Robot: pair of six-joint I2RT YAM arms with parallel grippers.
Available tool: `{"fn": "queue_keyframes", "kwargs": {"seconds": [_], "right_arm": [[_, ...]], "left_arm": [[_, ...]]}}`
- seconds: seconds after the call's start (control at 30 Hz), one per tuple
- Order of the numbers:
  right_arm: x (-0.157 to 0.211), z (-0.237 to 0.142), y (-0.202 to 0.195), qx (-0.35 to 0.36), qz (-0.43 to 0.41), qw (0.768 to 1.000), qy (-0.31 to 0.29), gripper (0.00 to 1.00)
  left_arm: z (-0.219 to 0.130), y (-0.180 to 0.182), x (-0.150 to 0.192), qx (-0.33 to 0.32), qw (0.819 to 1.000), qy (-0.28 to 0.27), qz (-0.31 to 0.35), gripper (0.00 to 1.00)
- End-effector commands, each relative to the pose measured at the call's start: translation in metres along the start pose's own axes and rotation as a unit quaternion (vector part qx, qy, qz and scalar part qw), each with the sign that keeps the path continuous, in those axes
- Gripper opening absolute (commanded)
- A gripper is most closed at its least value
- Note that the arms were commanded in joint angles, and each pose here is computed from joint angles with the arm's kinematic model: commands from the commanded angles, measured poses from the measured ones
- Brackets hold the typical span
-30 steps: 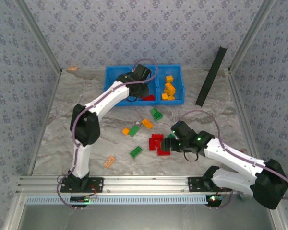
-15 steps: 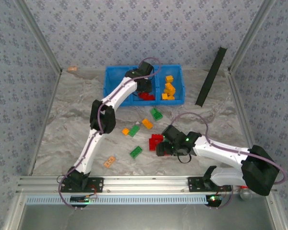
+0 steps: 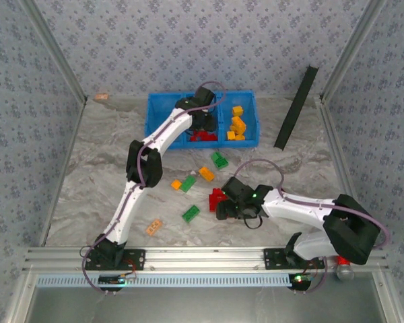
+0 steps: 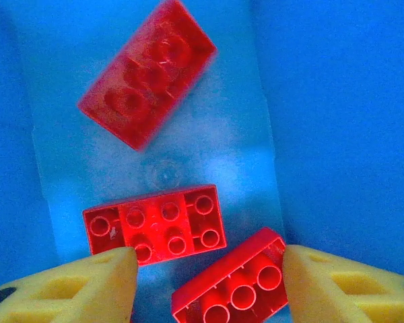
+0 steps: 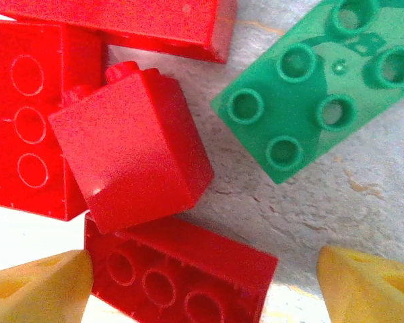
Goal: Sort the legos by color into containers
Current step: Place the lego in the container, then pick up the lego from the bottom-center of the table, then place the lego in the container.
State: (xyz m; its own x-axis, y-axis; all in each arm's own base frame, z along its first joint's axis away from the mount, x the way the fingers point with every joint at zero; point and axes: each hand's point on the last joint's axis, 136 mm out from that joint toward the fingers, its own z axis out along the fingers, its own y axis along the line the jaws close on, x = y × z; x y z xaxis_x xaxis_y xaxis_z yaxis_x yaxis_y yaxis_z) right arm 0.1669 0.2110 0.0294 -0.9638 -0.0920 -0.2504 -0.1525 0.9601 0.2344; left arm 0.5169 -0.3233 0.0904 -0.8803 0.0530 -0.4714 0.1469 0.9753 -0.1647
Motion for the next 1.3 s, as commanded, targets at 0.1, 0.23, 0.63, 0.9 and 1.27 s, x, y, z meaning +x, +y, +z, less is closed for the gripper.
{"fn": "queue_keyframes", "kwargs": {"seconds": [0.1, 0.23, 0.63, 0.9, 1.27], "right_arm": [[0.001, 0.008, -0.001, 0.015, 0.005, 1.0, 0.006, 0.82], [0.001, 0.01, -0.003, 0.021, 0.004, 1.0, 0.007, 0.76], [-0.002, 0.001, -0.003, 0.034, -0.002, 0.999, 0.003, 0.38], [-0.014, -0.054, -0.008, 0.044, -0.011, 0.999, -0.022, 0.3], [-0.159, -0.143, -0.005, 0.089, -0.095, 0.977, -0.167, 0.28]], "left_arm": [[-0.028, -0.004, -0.012, 0.015, 1.0, -0.011, 0.011, 0.6], [-0.037, -0.005, -0.013, 0.018, 1.0, -0.015, 0.012, 0.6], [-0.063, -0.009, -0.017, 0.032, 0.999, -0.029, 0.016, 0.61], [-0.116, -0.022, -0.034, 0.069, 0.995, -0.065, 0.033, 0.62], [-0.227, 0.018, -0.008, 0.028, 0.988, -0.096, 0.116, 0.68]]}}
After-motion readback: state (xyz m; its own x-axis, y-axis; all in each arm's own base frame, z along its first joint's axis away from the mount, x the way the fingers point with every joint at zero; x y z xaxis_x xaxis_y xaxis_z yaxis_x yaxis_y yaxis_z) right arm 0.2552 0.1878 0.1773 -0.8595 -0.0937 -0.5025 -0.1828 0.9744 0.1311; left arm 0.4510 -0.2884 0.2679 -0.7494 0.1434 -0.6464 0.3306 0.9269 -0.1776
